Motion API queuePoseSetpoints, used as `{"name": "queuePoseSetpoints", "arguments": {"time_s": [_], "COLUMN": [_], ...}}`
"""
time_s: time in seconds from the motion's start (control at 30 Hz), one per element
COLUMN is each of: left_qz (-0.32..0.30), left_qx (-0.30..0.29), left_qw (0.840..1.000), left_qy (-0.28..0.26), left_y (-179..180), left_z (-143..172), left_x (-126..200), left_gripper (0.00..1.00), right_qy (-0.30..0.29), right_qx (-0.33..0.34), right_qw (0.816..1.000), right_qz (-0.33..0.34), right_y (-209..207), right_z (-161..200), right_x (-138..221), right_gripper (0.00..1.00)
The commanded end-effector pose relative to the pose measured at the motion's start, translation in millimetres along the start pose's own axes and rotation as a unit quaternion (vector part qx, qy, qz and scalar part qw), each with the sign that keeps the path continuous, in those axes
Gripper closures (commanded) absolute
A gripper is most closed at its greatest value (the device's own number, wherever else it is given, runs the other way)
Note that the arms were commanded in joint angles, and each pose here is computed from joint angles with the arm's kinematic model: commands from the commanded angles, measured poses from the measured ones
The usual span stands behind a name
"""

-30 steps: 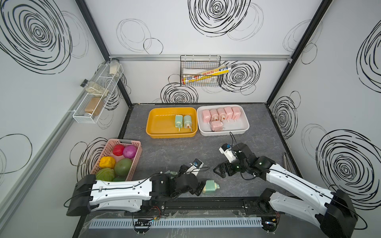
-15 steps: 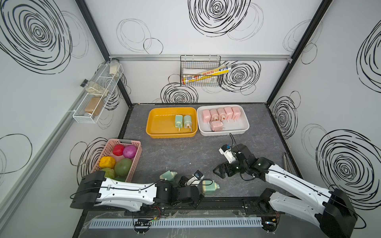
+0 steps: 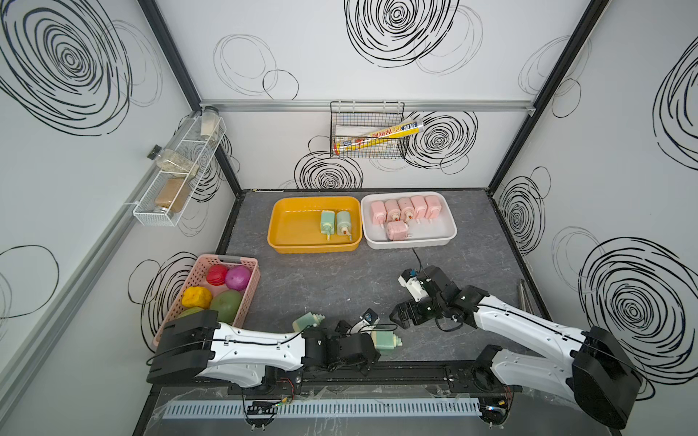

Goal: Place the pencil sharpeners by color into the storage box
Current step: Adjust the pencil sharpener at the center of the board.

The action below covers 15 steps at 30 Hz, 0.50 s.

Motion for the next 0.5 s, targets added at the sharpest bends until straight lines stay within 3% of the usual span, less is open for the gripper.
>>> {"name": "queuePoseSetpoints", "arguments": {"time_s": [0.0, 0.47], "left_qz": [0.006, -0.035], "left_qx": [0.001, 0.019], "left_qw": [1.0, 0.999], "left_qy": [-0.002, -0.004], "left_y": [1.5, 30.3], "left_z": [-0.8, -2.4], "left_x": [-7.2, -14.0], "left_gripper": [0.01, 0.01], "right_qy": [-0.001, 0.024], "right_qx": [-0.01, -0.003], "right_qw": [1.0, 0.999], "right_qz": [0.003, 0.024], "right_y": [-0.2, 2.5], "right_z": [3.4, 21.1], "right_x": [-5.2, -2.5], "right_gripper": [0.0, 0.0]}}
Point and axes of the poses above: each gripper's point midway between its finger pads, its own x axis back along the fingers, its own y axis along the line the jaws close on, z = x × y, the point moved 5 cm from there along x, back along the fingers, and after that the axes turned 5 degrees about x, right-handed, at the moved point
